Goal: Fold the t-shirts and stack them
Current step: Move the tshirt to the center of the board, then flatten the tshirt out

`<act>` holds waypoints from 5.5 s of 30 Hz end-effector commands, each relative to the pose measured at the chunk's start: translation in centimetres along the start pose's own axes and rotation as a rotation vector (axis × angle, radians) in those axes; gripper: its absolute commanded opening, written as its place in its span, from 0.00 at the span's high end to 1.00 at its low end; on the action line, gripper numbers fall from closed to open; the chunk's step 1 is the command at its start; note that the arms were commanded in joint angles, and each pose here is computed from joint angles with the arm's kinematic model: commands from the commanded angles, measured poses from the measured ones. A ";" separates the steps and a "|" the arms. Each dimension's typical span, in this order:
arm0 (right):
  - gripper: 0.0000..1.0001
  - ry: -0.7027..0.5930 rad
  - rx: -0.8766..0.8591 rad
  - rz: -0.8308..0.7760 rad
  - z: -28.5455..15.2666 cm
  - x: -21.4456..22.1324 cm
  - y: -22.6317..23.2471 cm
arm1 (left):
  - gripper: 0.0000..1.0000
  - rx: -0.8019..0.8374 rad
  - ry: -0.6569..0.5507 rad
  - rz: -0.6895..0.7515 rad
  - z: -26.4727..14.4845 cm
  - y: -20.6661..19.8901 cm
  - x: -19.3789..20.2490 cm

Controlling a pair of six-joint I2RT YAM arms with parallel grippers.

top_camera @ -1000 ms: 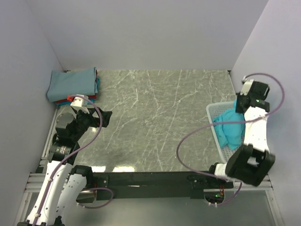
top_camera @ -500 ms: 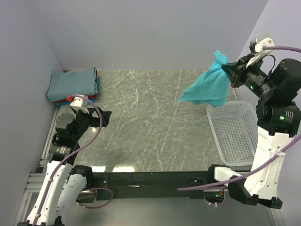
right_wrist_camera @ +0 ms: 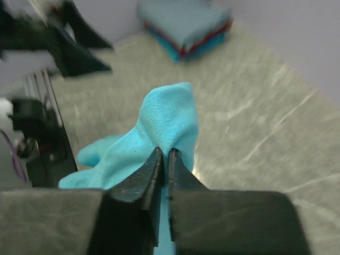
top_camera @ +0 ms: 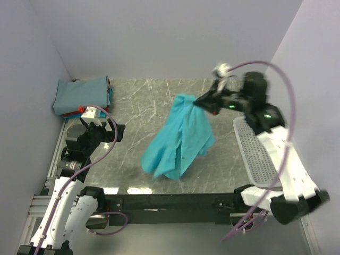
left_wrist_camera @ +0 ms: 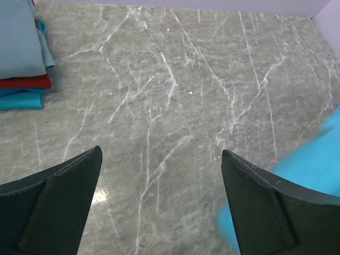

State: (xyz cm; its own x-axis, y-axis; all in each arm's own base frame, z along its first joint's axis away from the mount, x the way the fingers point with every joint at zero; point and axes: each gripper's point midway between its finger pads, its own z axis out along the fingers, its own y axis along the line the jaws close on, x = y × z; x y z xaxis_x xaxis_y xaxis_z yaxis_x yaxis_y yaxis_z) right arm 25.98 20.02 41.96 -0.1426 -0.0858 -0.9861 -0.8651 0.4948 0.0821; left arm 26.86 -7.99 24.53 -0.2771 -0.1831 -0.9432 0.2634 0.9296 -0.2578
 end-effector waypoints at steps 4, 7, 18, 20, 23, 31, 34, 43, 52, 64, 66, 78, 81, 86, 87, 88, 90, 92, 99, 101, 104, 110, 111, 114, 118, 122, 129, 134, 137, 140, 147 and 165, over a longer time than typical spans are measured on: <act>0.51 0.333 0.305 -0.003 6.0 14.3 -9.5 | 0.00 0.026 -0.023 0.022 -0.2 -0.5 -0.7; 0.40 0.463 0.260 0.032 5.6 18.3 -10.3 | 0.01 0.122 -0.011 0.021 -0.1 -2.1 -0.1; 0.38 0.591 -0.322 0.046 2.5 27.5 0.7 | 0.17 0.580 0.340 -0.106 1.4 -9.6 6.2; 0.38 0.613 -0.315 0.053 2.6 28.2 0.7 | 0.20 0.580 0.459 -0.150 1.8 -10.2 8.5; 0.39 0.625 -0.283 0.047 3.6 28.9 0.5 | 0.23 0.531 0.576 -0.223 1.8 -12.0 11.5; 0.39 0.663 -0.199 0.146 6.3 30.9 2.1 | 0.28 0.427 0.636 -0.214 -1.0 -17.6 17.7; 0.38 0.678 -0.133 0.169 7.5 31.4 2.1 | 0.31 0.357 0.621 -0.115 -1.3 -18.0 19.5; 0.38 0.716 0.003 0.145 9.5 33.2 2.4 | 0.36 0.171 0.626 0.039 -0.5 -19.4 23.7; 0.45 0.784 0.040 0.091 10.0 34.9 2.3 | 0.39 -0.002 0.615 0.196 0.5 -20.0 25.0; 0.74 0.781 0.046 0.062 9.9 34.1 2.1 | 0.80 -0.022 0.627 0.208 0.1 -19.3 25.5; 0.78 0.777 0.048 0.061 9.8 33.9 2.0 | 0.86 -0.019 0.628 0.211 0.1 -19.2 25.5; 1.00 0.663 0.029 -0.024 7.8 27.1 -0.8 | 1.00 -0.073 0.449 0.128 0.0 -15.9 18.4; 1.00 0.654 0.024 -0.156 6.0 24.0 -2.5 | 1.00 -0.066 0.348 0.052 0.8 -14.3 13.2; 1.00 0.547 0.131 -0.371 2.3 14.7 -5.0 | 0.99 -0.013 0.071 -0.027 0.8 -11.9 -0.2; 1.00 0.515 0.164 -0.392 1.5 13.0 -5.4 | 1.00 -0.009 0.028 -0.018 0.4 -11.7 -2.2; 1.00 0.465 0.190 -0.428 0.8 10.6 -5.4 | 0.99 -0.018 -0.017 -0.011 0.0 -11.4 -4.2; 1.00 0.360 0.225 -0.478 -1.1 7.0 -4.5 | 1.00 -0.007 -0.133 0.015 -1.9 -11.4 -9.8; 1.00 0.235 0.265 -0.545 -3.3 3.2 -3.0 | 0.99 0.011 -0.237 0.031 -4.1 -11.5 -14.7; 1.00 -0.010 0.358 -0.623 -10.8 -4.6 1.3 | 0.99 0.130 -0.515 -0.023 -12.8 -11.3 -25.7; 1.00 -0.072 0.401 -0.651 -13.3 -5.8 2.8 | 0.99 0.196 -0.584 -0.042 -15.7 -11.2 -27.5; 1.00 -0.115 0.433 -0.675 -16.0 -6.9 5.1 | 0.99 0.289 -0.666 -0.056 -19.2 -11.2 -29.0; 1.00 -0.196 0.584 -0.668 -20.1 -9.3 6.2 | 0.99 0.320 -0.734 -0.069 -21.3 -10.9 -30.4; 1.00 -0.203 0.591 -0.659 -20.1 -9.3 6.1 | 0.99 0.319 -0.730 -0.066 -21.0 -11.1 -30.4; 1.00 -0.201 0.627 -0.602 -19.0 -8.7 4.1 | 0.99 0.312 -0.698 -0.062 -18.6 -12.2 -29.7; 1.00 -0.145 0.664 -0.482 -14.9 -5.8 -1.4 | 0.99 0.207 -0.612 -0.108 -12.9 -12.3 -26.0; 1.00 -0.034 0.597 -0.362 -9.2 -0.5 -6.1 | 0.99 0.034 -0.552 -0.159 -6.3 -10.8 -19.9; 1.00 0.178 0.651 -0.088 -0.3 10.3 -16.9 | 0.99 -0.064 -0.219 -0.231 10.7 -5.4 -8.5; 0.69 0.421 0.685 0.060 4.4 17.2 -23.5 | 0.61 -0.173 0.108 -0.286 22.6 1.2 -4.0; 0.48 0.457 0.633 0.063 5.0 17.4 -23.3 | 0.47 -0.274 0.250 -0.238 25.6 3.8 -2.7; 0.32 0.461 0.433 -0.022 5.0 17.9 -19.5 | 0.23 -0.256 0.203 -0.160 24.3 3.4 -5.3; 0.27 0.725 -0.225 -0.082 5.0 28.2 -6.7 | 0.24 0.065 0.214 -0.028 16.4 -3.8 -6.4; 0.40 1.089 -0.054 -0.165 7.9 38.5 -3.7 | 0.24 0.067 0.113 0.119 3.0 -3.7 1.6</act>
State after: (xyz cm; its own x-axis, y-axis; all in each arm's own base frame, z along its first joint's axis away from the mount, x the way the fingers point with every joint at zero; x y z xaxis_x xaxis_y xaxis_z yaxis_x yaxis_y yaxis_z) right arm 26.86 22.03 2.97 -0.3379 -0.8716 -0.3551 -0.9370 0.3469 0.0403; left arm 27.44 -12.97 19.84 -0.4651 -0.0012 -0.8852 0.3541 0.9163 -0.1873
